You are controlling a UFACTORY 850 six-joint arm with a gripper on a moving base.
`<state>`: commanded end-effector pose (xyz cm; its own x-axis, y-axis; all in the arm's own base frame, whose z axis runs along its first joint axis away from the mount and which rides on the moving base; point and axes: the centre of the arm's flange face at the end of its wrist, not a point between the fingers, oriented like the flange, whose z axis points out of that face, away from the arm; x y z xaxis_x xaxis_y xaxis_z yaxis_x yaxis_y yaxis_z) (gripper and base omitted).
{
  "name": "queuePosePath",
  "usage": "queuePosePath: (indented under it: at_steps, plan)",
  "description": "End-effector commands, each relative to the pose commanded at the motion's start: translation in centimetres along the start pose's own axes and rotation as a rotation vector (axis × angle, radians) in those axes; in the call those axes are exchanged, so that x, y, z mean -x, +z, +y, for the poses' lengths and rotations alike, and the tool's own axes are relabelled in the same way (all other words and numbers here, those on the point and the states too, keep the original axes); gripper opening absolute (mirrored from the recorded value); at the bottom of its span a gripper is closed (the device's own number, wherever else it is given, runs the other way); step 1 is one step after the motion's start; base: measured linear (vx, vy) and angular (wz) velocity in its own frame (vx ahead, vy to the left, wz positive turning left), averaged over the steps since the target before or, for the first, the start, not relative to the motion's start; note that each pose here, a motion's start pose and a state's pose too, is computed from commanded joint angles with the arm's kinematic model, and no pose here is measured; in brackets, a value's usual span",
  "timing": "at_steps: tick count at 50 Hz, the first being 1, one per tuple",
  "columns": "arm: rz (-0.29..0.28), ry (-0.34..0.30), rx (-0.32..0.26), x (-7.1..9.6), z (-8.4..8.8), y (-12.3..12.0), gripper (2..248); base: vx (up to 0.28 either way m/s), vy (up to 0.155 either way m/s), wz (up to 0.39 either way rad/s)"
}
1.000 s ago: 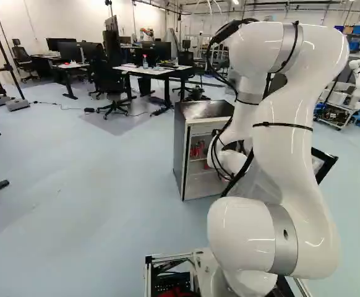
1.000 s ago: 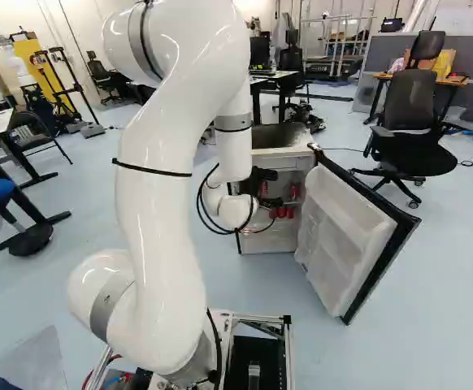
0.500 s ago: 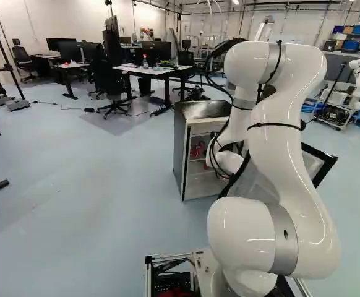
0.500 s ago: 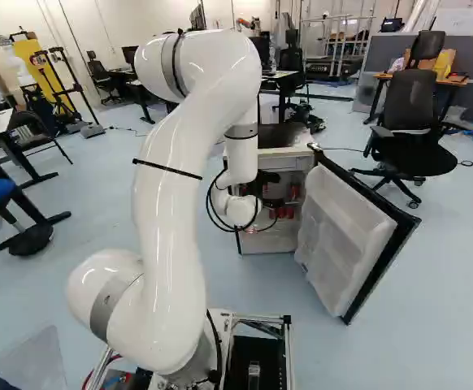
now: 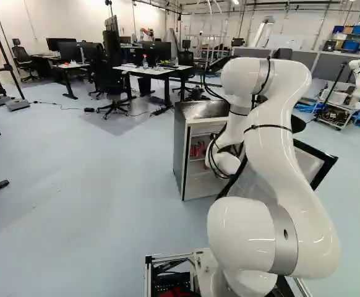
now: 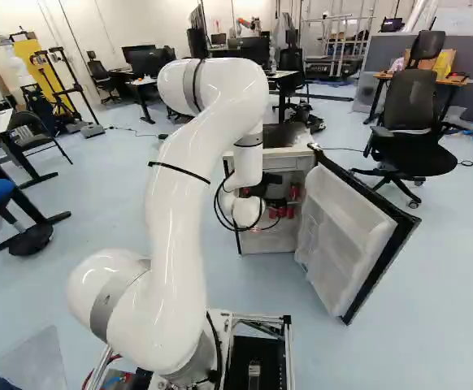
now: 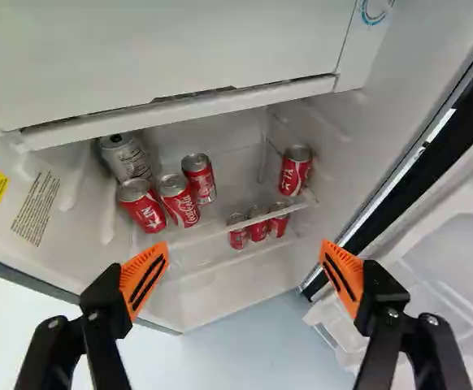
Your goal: Grab a drink from the fridge
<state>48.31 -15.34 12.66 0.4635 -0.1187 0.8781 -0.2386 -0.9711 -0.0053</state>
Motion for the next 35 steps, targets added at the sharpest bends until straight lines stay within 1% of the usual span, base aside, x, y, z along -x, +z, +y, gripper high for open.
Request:
queuePosePath:
  at_steps: [13, 35]
  plan:
    - [0.032, -0.003, -0.005, 0.8, -0.2, 2.1, 247, 0.0, 0.0, 0.0]
    - [0.093, 0.0, -0.002, 2.3, 0.1, 4.5, 247, 0.0, 0.0, 0.0]
